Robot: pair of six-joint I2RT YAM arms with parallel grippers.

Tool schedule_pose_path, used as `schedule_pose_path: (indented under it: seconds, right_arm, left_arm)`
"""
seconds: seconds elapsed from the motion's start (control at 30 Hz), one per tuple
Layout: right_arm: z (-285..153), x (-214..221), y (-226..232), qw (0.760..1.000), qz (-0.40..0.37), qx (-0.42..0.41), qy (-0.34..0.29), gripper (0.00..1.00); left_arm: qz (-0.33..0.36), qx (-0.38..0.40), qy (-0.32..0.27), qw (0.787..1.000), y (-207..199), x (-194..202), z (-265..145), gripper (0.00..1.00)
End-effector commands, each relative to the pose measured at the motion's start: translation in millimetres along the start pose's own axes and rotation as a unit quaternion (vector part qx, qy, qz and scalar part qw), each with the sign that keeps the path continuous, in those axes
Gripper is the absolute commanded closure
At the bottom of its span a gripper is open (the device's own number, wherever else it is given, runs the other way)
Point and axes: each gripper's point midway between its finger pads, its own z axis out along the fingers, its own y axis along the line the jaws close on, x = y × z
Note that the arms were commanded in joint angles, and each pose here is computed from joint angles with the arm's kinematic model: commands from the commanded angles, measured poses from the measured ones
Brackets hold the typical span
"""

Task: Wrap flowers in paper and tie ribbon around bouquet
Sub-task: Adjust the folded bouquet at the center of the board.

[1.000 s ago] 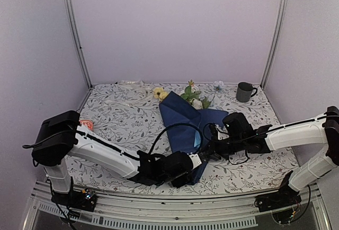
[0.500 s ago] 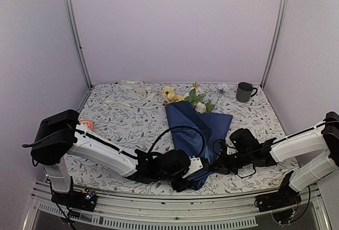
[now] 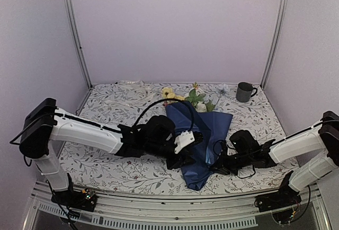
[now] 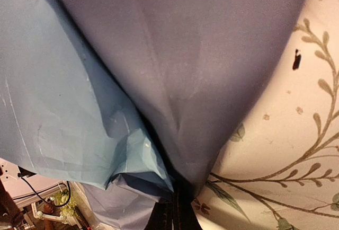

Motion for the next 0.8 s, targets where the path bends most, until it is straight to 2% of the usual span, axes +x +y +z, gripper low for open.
schedule_pose_path:
  seconds: [0.0, 0.13, 0.27, 0.5, 0.7, 0.77]
  right_arm:
    - [1, 3, -12, 1.0, 0.011, 0.02, 0.002, 1.0]
    - [0, 3, -11, 1.0, 0.011, 0.019, 0.002, 0.99]
    - [-4, -2, -3, 1.0, 0.006, 0.017, -0.009, 0.92]
    - [-27, -26, 12, 0.999, -0.011, 0.025, -0.046, 0.71]
    - [-81, -80, 33, 0.989, -0.06, 0.027, -0.131, 0.56]
    - [-98, -100, 45, 0.983, -0.084, 0.024, -0.162, 0.45]
  left_arm:
    - [-0.006, -0.002, 0.061, 0.998, 6, 31, 34, 0.64]
    - [0.011, 0.006, 0.059, 0.998, 3, 30, 51, 0.59]
    - [0.046, 0.021, 0.097, 0.994, -13, 56, 69, 0.57]
    - [0.066, 0.04, 0.161, 0.984, -22, 95, 82, 0.58]
    - [0.065, 0.046, 0.17, 0.982, -25, 104, 82, 0.58]
    - [0.065, 0.048, 0.171, 0.982, -25, 104, 83, 0.58]
